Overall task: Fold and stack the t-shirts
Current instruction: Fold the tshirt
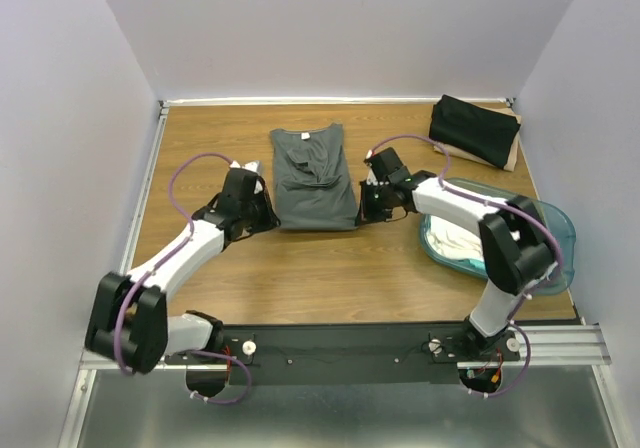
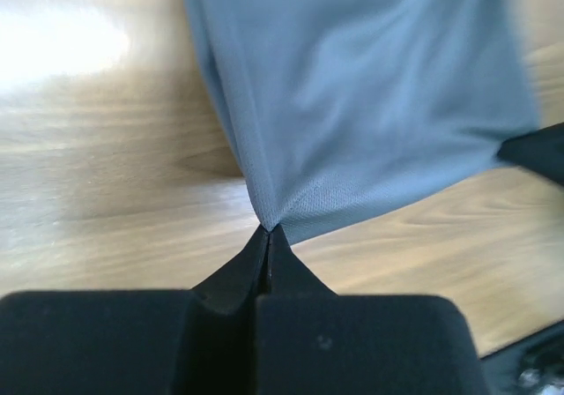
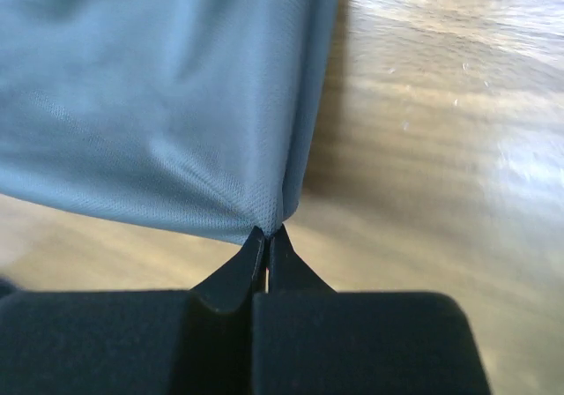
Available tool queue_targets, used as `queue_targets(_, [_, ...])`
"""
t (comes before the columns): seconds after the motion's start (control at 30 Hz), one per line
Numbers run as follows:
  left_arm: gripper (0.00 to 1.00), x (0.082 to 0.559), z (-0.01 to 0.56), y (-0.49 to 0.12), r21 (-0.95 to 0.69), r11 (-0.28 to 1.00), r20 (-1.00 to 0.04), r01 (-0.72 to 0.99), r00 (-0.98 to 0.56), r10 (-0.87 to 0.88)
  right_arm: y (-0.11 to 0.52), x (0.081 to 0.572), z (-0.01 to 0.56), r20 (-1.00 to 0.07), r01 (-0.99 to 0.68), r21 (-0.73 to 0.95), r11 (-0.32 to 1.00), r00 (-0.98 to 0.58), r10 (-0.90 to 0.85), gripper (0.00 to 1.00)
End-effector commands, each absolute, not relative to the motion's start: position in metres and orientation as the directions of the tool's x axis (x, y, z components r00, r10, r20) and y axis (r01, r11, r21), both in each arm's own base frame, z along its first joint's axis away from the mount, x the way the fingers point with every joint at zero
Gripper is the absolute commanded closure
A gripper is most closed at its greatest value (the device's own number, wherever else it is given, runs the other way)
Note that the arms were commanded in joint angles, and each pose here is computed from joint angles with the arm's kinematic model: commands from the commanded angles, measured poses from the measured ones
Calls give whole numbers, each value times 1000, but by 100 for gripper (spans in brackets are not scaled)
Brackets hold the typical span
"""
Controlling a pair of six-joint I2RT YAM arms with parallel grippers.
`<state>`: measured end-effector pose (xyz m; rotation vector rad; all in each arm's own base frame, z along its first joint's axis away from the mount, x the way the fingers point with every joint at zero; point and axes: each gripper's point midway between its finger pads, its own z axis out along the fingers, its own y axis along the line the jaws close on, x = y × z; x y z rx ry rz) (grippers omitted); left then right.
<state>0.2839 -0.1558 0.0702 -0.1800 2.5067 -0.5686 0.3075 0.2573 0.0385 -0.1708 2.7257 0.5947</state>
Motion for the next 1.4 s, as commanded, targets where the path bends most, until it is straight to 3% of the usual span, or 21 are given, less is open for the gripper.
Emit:
queue_targets(0.0, [100,287,125,-146,-434,900,-575,-25,-762,-298,249,312,92,-459,-184,374,909,-888,9,99])
queue_targets(0.3, [100,239,121,-145,-494,869,-492,-39,-812,-316,236,278,117,-430,-192,356,914,-902,-22,100])
queue_targets(0.6, [100,202,158,-150,-602,798,-466,-12,-807,-363,231,246,153,-432,-144,392,909,-901,44,100])
queue_targets(0.8, [100,207,174,-150,-613,790,-485,-9,-786,-385,235,260,176,-479,-122,408,905,-872,99,100])
queue_targets(1.37, [100,260,160,-165,-563,825,-537,49,-780,-320,233,337,170,-600,-61,205,977,-796,76,100])
